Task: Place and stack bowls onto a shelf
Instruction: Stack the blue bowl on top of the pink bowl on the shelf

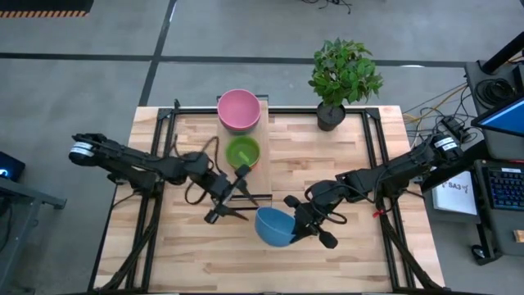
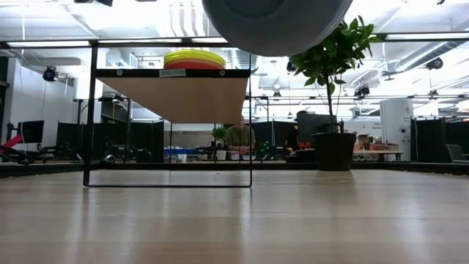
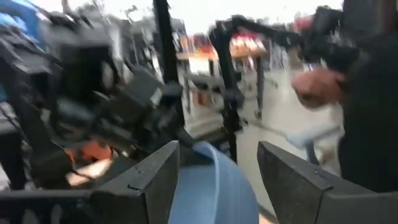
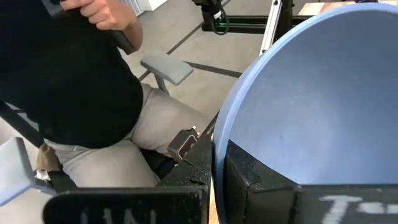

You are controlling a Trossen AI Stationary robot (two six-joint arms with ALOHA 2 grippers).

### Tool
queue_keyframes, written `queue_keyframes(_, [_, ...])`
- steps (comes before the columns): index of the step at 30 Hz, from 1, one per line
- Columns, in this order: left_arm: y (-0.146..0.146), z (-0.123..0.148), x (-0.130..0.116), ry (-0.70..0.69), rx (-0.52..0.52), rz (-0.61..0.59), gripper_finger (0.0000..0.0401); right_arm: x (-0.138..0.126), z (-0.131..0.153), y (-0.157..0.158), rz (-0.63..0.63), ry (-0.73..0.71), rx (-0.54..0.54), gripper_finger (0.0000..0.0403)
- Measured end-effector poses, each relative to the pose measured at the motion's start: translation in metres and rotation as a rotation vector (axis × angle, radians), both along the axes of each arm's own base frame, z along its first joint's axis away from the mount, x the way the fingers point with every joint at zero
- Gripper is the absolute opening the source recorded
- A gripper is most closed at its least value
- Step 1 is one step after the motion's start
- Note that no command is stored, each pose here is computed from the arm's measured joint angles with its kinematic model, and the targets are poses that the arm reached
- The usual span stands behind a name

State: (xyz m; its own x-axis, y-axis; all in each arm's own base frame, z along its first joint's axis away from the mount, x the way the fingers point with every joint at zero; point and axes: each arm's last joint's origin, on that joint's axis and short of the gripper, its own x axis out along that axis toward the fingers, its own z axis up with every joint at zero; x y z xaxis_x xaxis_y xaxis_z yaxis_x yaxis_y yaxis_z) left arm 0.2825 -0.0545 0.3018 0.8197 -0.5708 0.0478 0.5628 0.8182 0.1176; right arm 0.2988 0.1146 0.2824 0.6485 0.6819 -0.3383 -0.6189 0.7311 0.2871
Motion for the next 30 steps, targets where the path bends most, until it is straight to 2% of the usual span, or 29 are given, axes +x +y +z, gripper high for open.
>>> queue_keyframes(4, [-0.005,-0.002,0.012,0.091,0.049,-0.014,0.0201,0.0,0.001,0.0,0.031,-0.03,-0.015,0.0009])
queue_keyframes(12, [-0.013,-0.012,0.024,0.186,0.055,-0.034,0.0187,0.001,0.006,0.001,0.056,-0.125,-0.039,0.0009])
queue_keyframes(18, [-0.023,-0.015,0.021,0.211,0.061,-0.09,0.0128,0.002,0.008,0.001,0.063,-0.185,-0.062,0.0009])
queue_keyframes(25, [-0.028,-0.015,0.019,0.223,0.055,-0.134,0.0023,0.003,0.009,-0.003,0.069,-0.206,-0.077,0.0012])
queue_keyframes(30, [-0.029,-0.013,0.016,0.226,0.047,-0.139,0.001,0.005,0.01,-0.008,0.032,-0.205,-0.071,0.0042])
